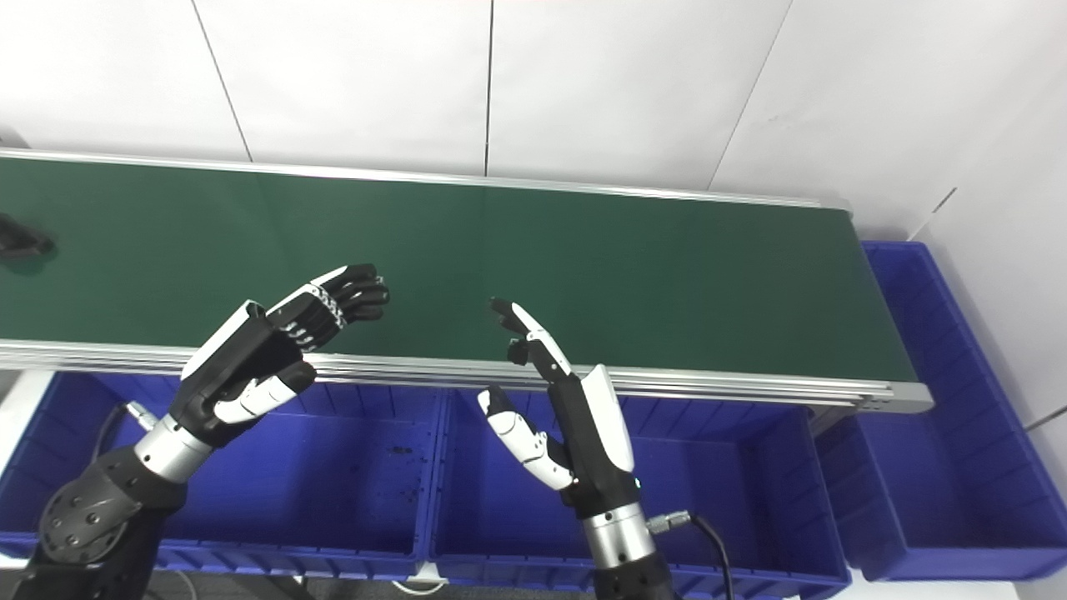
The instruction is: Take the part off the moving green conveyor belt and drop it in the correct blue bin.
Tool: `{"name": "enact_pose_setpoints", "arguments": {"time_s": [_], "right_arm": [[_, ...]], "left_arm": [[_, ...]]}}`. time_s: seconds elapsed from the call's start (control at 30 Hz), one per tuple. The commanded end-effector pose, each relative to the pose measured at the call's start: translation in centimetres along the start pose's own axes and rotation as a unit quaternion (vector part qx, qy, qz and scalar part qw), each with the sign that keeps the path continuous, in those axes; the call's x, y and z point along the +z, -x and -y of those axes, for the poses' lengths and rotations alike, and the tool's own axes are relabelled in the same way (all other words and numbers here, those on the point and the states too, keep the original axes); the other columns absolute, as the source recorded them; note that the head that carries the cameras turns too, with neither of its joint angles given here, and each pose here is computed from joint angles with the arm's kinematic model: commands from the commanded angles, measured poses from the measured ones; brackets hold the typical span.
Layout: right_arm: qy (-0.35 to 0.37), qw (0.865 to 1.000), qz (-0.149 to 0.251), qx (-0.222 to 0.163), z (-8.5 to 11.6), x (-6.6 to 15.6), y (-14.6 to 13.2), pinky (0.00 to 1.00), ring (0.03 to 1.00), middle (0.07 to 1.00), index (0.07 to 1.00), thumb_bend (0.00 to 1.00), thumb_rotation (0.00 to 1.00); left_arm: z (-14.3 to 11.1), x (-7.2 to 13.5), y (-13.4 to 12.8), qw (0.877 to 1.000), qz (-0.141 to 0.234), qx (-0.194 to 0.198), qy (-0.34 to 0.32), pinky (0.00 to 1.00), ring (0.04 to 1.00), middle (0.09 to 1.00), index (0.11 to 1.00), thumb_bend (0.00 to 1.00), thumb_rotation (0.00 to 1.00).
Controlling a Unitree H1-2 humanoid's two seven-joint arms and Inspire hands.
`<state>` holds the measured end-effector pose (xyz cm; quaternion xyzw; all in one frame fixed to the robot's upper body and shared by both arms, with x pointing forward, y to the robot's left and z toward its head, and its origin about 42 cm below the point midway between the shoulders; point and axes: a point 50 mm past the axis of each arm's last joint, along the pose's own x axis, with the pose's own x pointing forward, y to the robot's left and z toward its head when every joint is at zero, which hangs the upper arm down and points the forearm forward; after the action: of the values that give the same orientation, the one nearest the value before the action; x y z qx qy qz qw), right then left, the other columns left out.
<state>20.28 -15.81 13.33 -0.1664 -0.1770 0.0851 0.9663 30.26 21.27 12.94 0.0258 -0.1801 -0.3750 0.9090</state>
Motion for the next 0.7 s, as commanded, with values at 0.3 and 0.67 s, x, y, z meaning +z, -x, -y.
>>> {"name": "enact_pose_setpoints", "arguments": {"time_s": [0.3,0.67], "right_arm": [[-0.002,0.999,0.029,-0.017,0.2,0.95,-0.26,0.82,0.89,0.908,0.904,0.44,0.92],[-0.001,0.999,0.028,-0.016,0.4,1.0,-0.33,0.81,0.89,0.913,0.911,0.43,0.94]], "left_arm": [[-0.4,1.06,-0.1,1.0,0.02,0.003,-0.007,0.86,0.89,0.911,0.905,0.45,0.6],[-0.5,1.11,-0.18,1.0,0.019,0.0,-0.009,0.87,0.898,0.916,0.907,0.45,0.62]]}}
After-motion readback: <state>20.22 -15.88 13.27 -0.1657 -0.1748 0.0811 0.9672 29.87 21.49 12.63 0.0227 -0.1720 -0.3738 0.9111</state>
